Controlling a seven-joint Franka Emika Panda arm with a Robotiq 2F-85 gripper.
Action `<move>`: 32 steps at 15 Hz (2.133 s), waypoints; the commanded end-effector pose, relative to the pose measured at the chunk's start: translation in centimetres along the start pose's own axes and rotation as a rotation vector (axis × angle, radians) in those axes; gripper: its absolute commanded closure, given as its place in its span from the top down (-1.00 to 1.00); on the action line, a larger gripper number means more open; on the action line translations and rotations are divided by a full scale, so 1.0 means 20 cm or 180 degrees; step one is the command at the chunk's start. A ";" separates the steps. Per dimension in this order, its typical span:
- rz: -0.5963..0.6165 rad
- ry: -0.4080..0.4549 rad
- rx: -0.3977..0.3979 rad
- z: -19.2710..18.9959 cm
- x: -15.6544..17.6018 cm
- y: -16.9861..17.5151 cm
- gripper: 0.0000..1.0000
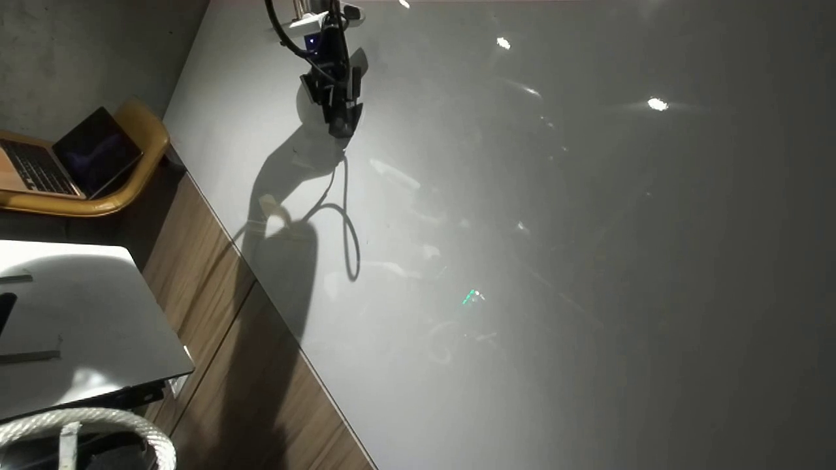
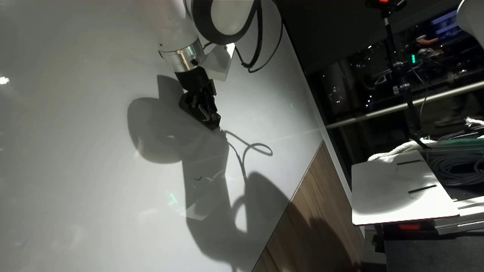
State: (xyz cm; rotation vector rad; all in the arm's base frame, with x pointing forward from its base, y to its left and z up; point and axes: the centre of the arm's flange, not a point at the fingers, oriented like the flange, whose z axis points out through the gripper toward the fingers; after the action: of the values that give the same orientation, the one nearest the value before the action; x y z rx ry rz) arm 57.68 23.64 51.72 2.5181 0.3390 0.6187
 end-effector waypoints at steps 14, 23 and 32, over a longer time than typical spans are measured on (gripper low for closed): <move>-0.0505 0.0131 0.0378 0.33 0.12 -0.92 -0.43; -0.0362 0.0039 0.0153 0.41 0.07 -0.48 -0.43; -0.0099 -0.0383 0.0222 0.44 -0.41 -0.26 -0.43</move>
State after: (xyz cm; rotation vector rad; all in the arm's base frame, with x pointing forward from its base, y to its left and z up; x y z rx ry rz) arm 58.41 23.78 40.64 2.5609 0.3758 0.5051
